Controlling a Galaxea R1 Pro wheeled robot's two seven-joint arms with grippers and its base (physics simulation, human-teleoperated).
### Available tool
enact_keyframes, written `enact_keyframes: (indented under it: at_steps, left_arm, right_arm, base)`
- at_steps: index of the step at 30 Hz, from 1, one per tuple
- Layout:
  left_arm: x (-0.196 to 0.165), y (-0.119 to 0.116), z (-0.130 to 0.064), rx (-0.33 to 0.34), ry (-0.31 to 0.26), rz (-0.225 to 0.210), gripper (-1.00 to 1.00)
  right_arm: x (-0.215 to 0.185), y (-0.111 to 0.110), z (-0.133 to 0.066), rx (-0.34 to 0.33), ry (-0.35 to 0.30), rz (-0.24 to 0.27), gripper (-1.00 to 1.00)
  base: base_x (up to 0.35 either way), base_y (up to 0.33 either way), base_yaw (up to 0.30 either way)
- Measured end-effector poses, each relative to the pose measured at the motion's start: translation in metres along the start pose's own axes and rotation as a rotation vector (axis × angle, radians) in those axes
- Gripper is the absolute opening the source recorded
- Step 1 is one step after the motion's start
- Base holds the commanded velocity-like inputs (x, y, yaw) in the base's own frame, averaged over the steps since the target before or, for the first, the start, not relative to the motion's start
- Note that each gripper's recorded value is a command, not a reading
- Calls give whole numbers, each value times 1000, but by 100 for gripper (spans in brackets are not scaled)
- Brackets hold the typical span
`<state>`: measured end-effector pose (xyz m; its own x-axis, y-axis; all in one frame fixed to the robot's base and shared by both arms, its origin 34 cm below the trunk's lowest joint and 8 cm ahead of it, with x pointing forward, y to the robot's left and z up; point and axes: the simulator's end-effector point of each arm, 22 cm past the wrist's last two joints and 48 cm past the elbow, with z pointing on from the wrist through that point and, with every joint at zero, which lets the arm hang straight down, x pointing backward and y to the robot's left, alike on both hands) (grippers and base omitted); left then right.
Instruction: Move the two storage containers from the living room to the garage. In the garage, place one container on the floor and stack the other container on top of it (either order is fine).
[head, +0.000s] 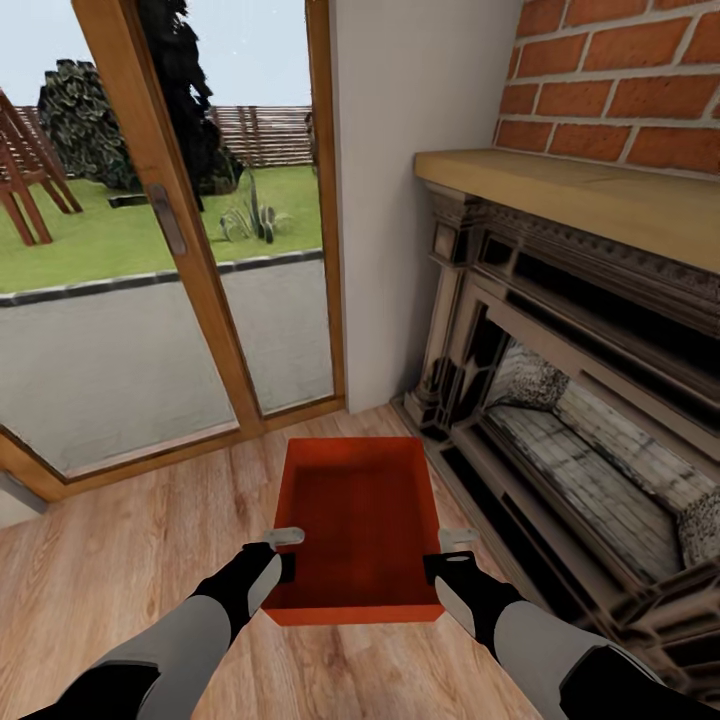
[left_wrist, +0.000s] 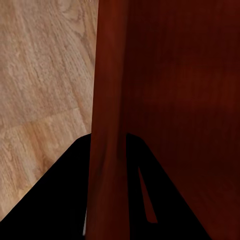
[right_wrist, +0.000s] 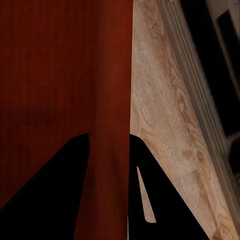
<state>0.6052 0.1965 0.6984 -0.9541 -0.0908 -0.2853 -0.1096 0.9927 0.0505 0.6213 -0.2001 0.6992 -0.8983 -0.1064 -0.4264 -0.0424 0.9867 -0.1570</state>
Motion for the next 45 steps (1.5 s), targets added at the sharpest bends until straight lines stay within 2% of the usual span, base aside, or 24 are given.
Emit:
enact_keyframes:
  at_steps: [25, 45]
  left_arm:
    - [-15, 0, -14, 4, -35, -4, -100]
    - [-26, 0, -25, 7, -63, -5, -100]
  right_arm:
    - [-17, -3, -12, 4, -35, 5, -100]
    - [-30, -6, -21, 7, -63, 8, -100]
  base:
    - [0, 0, -79]
    - [0, 0, 95]
